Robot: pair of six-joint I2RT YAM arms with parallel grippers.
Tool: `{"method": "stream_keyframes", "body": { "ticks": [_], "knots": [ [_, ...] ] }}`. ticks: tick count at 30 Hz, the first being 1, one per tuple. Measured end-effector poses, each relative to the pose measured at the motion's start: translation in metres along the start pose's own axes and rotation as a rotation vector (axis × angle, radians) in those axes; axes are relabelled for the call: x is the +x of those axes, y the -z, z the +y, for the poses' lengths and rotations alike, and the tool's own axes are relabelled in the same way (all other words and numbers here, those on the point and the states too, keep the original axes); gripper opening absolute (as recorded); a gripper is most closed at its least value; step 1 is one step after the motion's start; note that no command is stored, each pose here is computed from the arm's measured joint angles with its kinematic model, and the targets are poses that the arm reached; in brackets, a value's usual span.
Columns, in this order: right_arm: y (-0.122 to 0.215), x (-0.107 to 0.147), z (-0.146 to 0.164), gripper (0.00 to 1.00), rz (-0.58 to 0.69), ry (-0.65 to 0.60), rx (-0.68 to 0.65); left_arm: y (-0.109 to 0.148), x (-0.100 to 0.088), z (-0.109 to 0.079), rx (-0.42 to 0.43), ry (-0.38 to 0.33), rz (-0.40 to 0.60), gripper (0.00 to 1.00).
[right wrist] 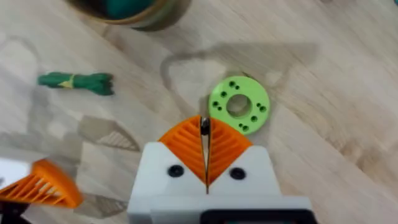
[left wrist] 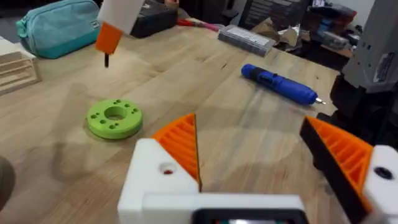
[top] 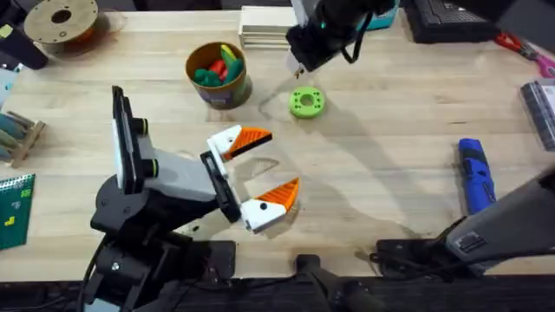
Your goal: Pick up the gripper from the table and insert it into the empty holder that is missing its gripper. Then pick up a screw, insert it into the mounting hole, and use the screwdriver to tighten it. Finally, clean up the table by picking up the vegetable and placing it into the bucket.
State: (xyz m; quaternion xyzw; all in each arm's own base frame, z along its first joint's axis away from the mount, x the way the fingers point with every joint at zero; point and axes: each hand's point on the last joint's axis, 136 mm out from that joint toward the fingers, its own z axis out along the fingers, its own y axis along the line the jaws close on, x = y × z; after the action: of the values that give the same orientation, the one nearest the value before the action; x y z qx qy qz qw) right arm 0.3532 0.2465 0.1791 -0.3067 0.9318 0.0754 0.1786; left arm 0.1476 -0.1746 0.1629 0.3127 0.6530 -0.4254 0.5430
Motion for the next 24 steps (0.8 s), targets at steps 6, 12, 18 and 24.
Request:
{"method": "stream_keyframes", "body": {
  "ticks": [6, 12, 18, 24],
  "knots": [
    [0.032, -0.012, 0.054, 0.008, -0.051, 0.153, -0.054, 0.000, 0.000, 0.000, 0.000, 0.000, 0.000, 0.987],
    [0.046, -0.006, 0.128, 0.008, -0.066, 0.302, -0.220, 0.000, 0.000, 0.000, 0.000, 0.000, 0.000, 0.988],
    [0.051, 0.019, 0.163, 0.008, 0.002, 0.357, -0.314, 0.000, 0.000, 0.000, 0.000, -0.005, 0.000, 0.987],
    [0.053, 0.022, 0.174, 0.008, 0.004, 0.361, -0.337, 0.000, 0.000, 0.000, 0.000, -0.049, 0.000, 0.987]
  ]
}}
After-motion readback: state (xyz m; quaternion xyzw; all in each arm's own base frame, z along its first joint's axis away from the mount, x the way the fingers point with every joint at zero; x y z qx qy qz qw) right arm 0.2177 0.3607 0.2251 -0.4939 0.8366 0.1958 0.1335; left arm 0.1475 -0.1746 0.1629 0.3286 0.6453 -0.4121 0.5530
